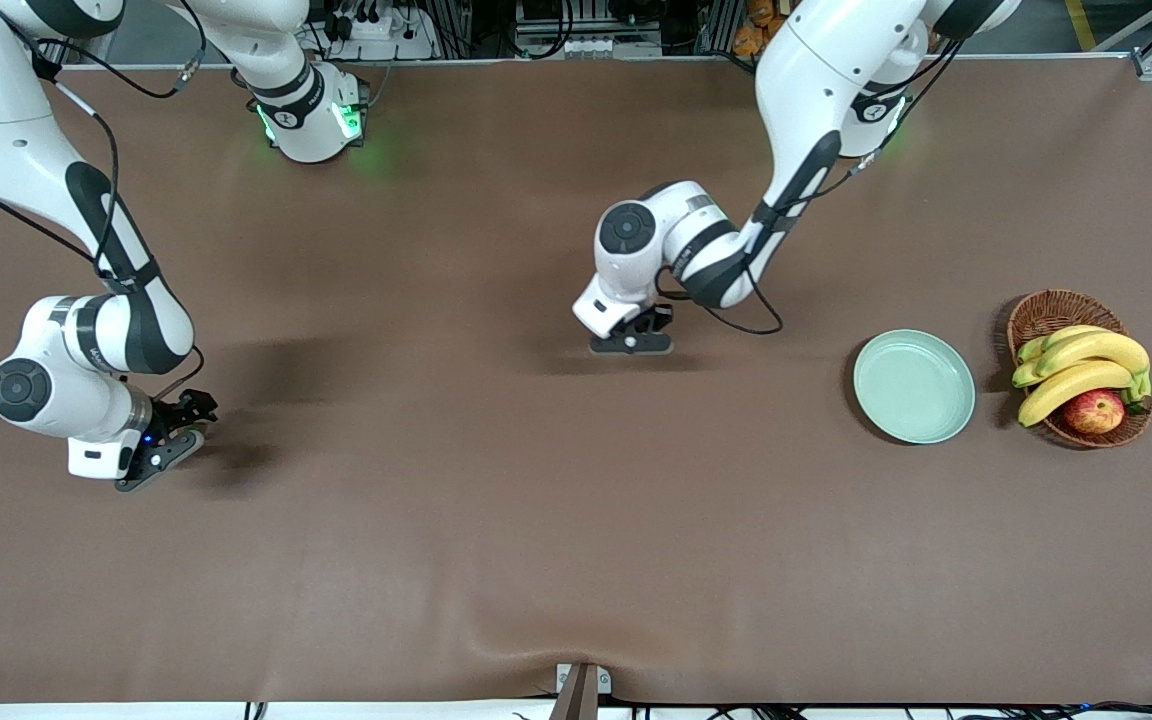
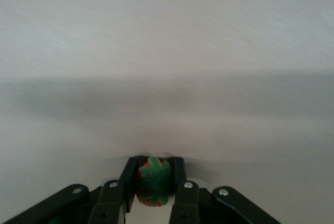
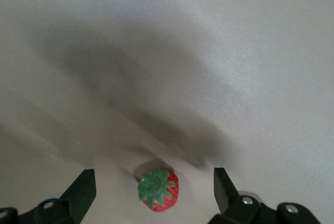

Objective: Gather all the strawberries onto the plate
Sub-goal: 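Place the strawberry on the green plate with the left gripper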

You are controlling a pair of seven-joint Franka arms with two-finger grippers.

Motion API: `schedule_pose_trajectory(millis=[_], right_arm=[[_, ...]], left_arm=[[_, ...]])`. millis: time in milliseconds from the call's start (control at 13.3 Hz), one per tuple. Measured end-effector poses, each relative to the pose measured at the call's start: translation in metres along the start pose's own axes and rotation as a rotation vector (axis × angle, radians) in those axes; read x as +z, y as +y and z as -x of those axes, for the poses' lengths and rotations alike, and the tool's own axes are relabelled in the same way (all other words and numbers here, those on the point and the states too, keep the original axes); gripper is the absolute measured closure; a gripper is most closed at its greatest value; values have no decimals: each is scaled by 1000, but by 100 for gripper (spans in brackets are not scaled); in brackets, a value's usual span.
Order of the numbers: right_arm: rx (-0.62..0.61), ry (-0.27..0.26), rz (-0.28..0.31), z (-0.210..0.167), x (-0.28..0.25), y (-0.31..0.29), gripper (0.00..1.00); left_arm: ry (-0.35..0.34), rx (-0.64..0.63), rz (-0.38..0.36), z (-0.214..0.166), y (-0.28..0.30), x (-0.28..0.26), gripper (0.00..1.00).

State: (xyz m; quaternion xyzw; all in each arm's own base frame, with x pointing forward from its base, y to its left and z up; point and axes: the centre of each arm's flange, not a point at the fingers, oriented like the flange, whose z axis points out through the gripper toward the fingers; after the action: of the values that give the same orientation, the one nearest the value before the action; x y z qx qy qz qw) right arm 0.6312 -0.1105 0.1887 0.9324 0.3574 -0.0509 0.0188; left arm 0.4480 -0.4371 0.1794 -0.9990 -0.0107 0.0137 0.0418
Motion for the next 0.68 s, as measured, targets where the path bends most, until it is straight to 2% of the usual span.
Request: schedule_pose_trajectory(millis=[151, 377, 678], right_arm=[[-57, 8, 8, 0, -1, 1, 0], [-89, 13, 15, 2, -1, 4, 0], [-92, 0, -1, 9, 8, 1, 0]], left_arm=[[-14, -62, -45, -32, -40, -17, 68], [-30, -82, -83, -85, -122, -53, 68], [-117, -95, -113, -135, -249, -61, 68]])
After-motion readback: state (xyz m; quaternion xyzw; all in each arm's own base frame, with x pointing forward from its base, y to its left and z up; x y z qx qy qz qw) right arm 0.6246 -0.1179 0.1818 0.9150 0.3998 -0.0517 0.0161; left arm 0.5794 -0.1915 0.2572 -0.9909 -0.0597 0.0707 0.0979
